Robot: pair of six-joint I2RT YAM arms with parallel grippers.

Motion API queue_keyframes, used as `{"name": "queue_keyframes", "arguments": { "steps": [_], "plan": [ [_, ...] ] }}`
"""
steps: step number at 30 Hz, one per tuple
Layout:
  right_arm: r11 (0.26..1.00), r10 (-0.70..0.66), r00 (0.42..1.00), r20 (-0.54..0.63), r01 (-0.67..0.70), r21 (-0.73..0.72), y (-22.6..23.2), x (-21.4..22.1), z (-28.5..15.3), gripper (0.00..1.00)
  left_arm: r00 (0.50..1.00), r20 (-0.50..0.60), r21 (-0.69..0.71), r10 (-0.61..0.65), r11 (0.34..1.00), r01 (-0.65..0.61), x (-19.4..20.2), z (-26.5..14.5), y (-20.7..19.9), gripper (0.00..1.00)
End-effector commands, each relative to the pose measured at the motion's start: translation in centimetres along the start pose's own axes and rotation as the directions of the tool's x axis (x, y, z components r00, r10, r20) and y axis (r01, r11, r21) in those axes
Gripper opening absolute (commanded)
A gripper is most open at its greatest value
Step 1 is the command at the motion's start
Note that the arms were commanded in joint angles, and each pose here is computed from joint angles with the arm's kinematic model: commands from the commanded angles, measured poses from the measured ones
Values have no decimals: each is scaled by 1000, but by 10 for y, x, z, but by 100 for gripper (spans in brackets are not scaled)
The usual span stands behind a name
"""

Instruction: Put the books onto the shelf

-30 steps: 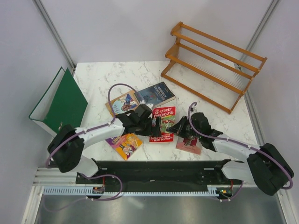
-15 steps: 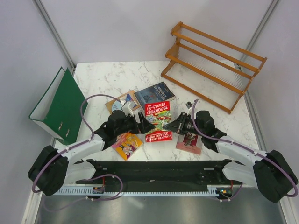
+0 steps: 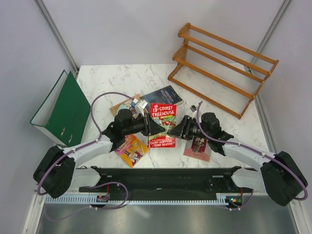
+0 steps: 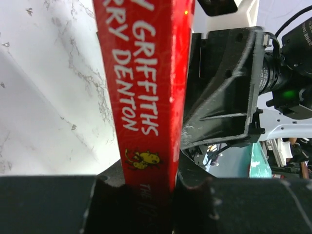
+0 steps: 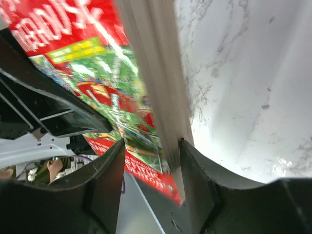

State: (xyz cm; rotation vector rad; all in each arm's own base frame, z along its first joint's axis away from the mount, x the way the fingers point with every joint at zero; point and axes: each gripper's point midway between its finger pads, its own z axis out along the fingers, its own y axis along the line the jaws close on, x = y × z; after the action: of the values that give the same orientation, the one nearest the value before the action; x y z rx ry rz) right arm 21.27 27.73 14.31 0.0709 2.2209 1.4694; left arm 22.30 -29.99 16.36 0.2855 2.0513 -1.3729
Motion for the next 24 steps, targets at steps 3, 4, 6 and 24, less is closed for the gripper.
{"name": "queue_keyframes", "arguments": {
  "steps": [3,4,6,24],
  "plan": [
    [1000,-4,998,58,3,8,-2,-1,-9,61,987,123,86,99,990,-110,-52,-4,-46,2],
    [999,3,996,85,1,-53,10,-6,-9,62,988,117,85,97,991,-107,-51,-3,-45,2],
    [996,22,997,74,-15,-88,11,-2,-9,63,988,119,102,101,988,-114,-56,-2,-49,2],
    [986,-58,988,140,79,-147,19,-3,-25,65,999,37,353,0,936,-13,-82,29,-62,2]
  ]
}}
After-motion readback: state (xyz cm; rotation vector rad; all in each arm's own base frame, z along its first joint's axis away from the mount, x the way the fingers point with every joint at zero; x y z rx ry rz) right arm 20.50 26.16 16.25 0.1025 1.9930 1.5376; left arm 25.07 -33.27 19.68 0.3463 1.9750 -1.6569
